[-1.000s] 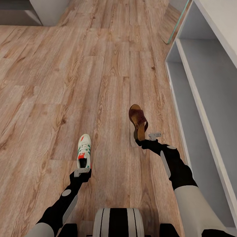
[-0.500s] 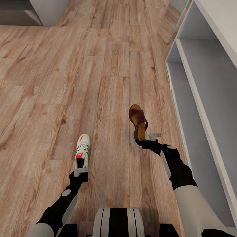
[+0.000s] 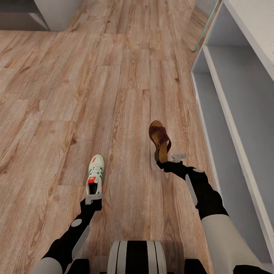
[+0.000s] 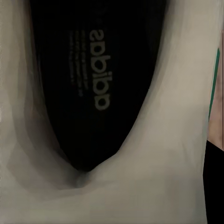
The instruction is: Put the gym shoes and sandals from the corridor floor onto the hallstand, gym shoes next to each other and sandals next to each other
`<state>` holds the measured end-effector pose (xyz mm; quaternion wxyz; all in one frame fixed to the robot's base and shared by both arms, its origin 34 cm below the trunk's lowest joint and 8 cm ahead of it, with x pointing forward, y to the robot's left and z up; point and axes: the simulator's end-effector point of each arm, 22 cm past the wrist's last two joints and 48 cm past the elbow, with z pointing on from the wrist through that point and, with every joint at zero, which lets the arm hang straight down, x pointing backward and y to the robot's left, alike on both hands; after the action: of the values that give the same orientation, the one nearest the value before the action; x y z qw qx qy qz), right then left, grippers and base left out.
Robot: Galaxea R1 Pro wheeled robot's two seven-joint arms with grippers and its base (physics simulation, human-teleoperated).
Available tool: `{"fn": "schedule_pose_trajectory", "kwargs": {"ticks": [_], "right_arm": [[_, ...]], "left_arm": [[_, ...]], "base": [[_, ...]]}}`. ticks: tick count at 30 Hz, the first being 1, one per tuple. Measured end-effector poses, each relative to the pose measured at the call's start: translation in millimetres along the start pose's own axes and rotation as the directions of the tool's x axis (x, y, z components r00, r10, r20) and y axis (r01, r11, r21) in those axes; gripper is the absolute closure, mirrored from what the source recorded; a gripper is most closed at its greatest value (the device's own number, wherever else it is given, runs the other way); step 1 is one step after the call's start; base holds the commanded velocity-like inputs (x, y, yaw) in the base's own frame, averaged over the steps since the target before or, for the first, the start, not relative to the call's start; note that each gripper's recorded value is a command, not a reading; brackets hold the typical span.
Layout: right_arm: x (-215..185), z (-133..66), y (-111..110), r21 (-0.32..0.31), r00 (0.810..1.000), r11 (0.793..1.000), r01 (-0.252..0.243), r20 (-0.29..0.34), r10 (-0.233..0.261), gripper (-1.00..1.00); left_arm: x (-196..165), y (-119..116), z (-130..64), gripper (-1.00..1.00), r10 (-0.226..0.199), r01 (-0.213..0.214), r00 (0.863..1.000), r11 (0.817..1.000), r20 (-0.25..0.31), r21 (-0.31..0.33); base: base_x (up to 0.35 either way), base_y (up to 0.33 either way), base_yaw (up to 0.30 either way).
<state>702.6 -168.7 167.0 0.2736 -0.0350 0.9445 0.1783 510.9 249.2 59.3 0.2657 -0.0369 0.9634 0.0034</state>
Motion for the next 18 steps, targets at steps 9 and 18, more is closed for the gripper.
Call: {"fn": "schedule_pose_trajectory", "kwargs": {"ticks": [9,18], "right_arm": [[-22.5,-13.0,6.2,-0.003,0.999,1.0,0.013,0.035,-0.012,1.0],[-44.8,-26.2,15.0,-0.007,0.997,1.0,0.028,0.071,-0.027,1.0]], "left_arm": [[-23.3,-1.2,-6.5,1.0,-0.002,0.002,0.999,1.0,0.039,0.002],[-98.4,-14.1,-17.1,1.0,-0.017,0.013,0.986,0.999,0.169,0.03]], "base": [[0.0,0.0,0.0],[0.0,0.0,0.0]]}}
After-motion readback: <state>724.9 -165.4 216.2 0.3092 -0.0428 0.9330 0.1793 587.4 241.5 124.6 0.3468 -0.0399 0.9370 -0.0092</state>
